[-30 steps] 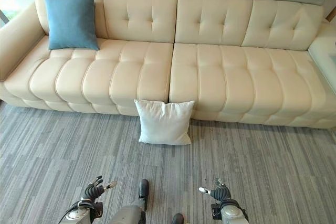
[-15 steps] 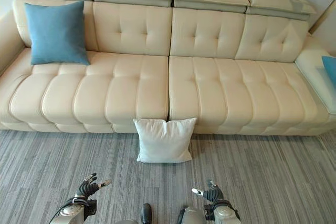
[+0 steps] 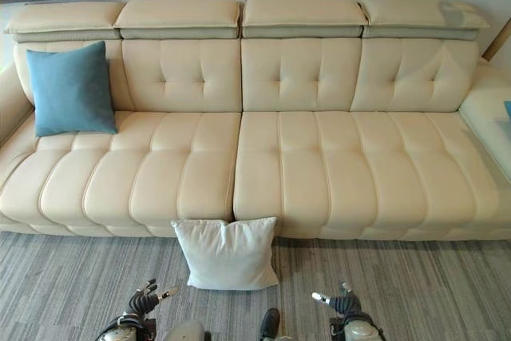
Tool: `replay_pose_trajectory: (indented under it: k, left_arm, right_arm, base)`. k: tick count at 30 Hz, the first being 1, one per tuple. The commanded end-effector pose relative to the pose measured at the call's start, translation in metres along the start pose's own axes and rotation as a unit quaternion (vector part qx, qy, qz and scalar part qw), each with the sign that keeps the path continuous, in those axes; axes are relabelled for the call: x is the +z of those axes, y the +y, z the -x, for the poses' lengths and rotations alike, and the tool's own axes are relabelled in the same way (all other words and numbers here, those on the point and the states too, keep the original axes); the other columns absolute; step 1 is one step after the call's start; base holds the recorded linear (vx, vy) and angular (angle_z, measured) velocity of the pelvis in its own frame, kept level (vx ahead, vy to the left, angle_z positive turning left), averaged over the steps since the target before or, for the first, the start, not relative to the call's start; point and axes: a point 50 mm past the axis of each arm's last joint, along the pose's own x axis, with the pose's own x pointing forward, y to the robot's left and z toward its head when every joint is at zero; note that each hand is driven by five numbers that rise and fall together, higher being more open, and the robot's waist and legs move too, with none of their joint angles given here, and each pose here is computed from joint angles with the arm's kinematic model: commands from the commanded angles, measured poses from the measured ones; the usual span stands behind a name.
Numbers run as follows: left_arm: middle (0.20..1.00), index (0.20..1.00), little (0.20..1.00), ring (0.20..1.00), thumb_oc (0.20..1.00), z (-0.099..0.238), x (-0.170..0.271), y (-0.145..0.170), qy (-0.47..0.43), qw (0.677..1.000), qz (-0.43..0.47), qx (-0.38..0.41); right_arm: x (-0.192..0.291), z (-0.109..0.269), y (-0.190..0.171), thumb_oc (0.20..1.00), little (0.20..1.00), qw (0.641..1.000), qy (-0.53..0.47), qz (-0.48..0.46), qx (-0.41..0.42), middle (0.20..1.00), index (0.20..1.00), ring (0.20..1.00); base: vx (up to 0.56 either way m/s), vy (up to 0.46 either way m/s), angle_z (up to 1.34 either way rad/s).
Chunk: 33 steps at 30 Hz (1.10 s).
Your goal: Pick up all the scattered cushions and arrange them neatly on the sofa.
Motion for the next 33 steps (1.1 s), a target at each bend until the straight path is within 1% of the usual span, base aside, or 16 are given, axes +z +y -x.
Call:
replay_pose_trajectory:
  k: [1, 7, 15, 20, 24, 25, 31, 33]
  left_arm:
    - [1.000, 1.000, 1.000, 1.000, 1.000, -0.006, 0.031, -0.001, -0.056, 0.998, -0.002, 0.000]
    - [1.000, 1.000, 1.000, 1.000, 1.000, -0.005, 0.027, 0.001, -0.049, 0.999, -0.001, 0.006]
    - [1.000, 1.000, 1.000, 1.000, 1.000, -0.004, 0.016, 0.009, -0.031, 0.999, -0.020, 0.011]
    - [1.000, 1.000, 1.000, 1.000, 1.000, -0.008, 0.019, 0.024, -0.026, 0.998, -0.029, 0.040]
    - [1.000, 1.000, 1.000, 1.000, 1.000, -0.010, 0.023, 0.035, -0.028, 0.998, -0.023, 0.060]
    - [1.000, 1.000, 1.000, 1.000, 1.000, -0.012, 0.027, 0.042, -0.030, 0.997, -0.015, 0.075]
    - [1.000, 1.000, 1.000, 1.000, 1.000, -0.018, 0.030, 0.041, -0.023, 0.996, -0.006, 0.087]
    - [1.000, 1.000, 1.000, 1.000, 1.000, -0.024, 0.034, 0.043, -0.014, 0.994, 0.009, 0.112]
  right_arm:
    - [0.009, -0.002, -0.003, 1.000, 1.000, 1.000, -0.018, 0.009, -0.007, 1.000, 1.000, 1.000]
    - [0.005, -0.001, 0.000, 1.000, 1.000, 0.999, -0.012, 0.031, 0.001, 1.000, 1.000, 1.000]
    - [-0.004, 0.002, 0.019, 1.000, 1.000, 0.999, 0.005, 0.032, 0.031, 1.000, 1.000, 1.000]
    - [-0.002, 0.001, 0.031, 1.000, 1.000, 0.999, 0.006, 0.027, 0.043, 1.000, 1.000, 1.000]
    - [0.005, 0.000, 0.038, 1.000, 1.000, 0.998, -0.004, 0.031, 0.052, 1.000, 1.000, 1.000]
    - [0.012, -0.002, 0.040, 1.000, 1.000, 0.998, -0.013, 0.036, 0.051, 1.000, 1.000, 1.000]
    - [0.019, -0.006, 0.033, 1.000, 1.000, 0.999, -0.019, 0.038, 0.028, 1.000, 1.000, 1.000]
    - [0.039, -0.011, 0.023, 1.000, 1.000, 0.999, -0.049, 0.018, -0.009, 1.000, 1.000, 1.000]
  base:
    - [0.20, 0.004, 0.06]
    - [0.12, 0.106, -0.10]
    - [0.10, 0.321, 0.01]
    - [-0.01, 0.307, 0.08]
    - [-0.03, 0.102, -0.11]
    - [-0.03, 0.019, -0.04]
    - [0.02, -0.012, 0.04]
    - [-0.04, -0.037, 0.09]
